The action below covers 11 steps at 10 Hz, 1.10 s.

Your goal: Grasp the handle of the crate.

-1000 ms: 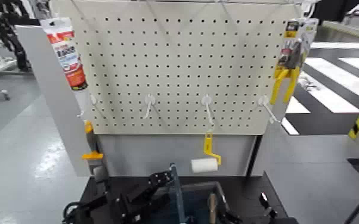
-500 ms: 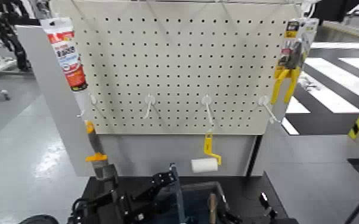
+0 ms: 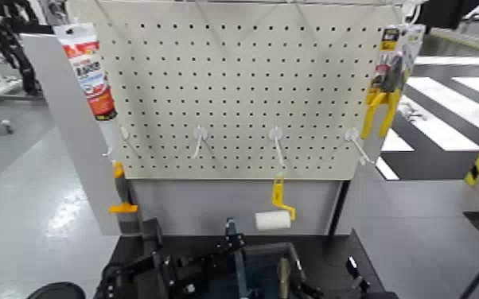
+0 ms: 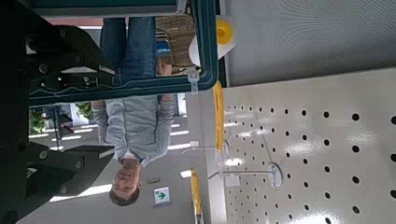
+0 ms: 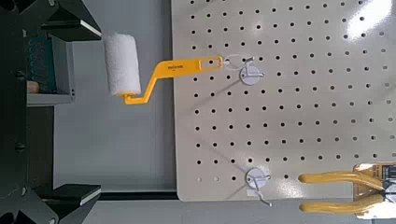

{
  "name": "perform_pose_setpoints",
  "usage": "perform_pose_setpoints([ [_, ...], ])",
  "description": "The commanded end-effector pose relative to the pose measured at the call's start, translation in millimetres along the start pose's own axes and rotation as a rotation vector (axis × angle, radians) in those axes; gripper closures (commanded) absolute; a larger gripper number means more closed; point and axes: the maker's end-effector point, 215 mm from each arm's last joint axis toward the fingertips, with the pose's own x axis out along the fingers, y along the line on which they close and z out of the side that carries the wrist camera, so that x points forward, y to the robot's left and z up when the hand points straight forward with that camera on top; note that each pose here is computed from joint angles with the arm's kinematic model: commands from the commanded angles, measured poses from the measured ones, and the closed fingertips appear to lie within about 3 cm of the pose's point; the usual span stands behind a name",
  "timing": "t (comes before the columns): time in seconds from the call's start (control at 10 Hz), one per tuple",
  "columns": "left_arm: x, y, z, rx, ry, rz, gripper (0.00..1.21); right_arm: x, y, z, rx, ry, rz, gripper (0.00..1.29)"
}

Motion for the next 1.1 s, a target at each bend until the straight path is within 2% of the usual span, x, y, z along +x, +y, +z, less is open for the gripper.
perform_pose_setpoints([
  [0.1, 1, 2.4, -3, -0.005, 0.007, 0.004, 1.14, 0, 0.5, 1, 0.000, -0.002, 0.003, 0.15],
  [0.3, 2, 4.1, -6, -0.012, 0.012, 0.003, 1.19, 0, 0.2, 0, 0.003, -0.002, 0.002, 0.15],
  [0.5, 3, 2.6, -12, -0.015, 0.023, -0.005, 1.19, 0, -0.2, 0, 0.001, -0.002, 0.003, 0.15],
  [1.1, 3, -21.6, -54, -0.029, 0.101, -0.042, 1.19, 0, -1.7, 1, 0.001, -0.008, 0.000, 0.15],
])
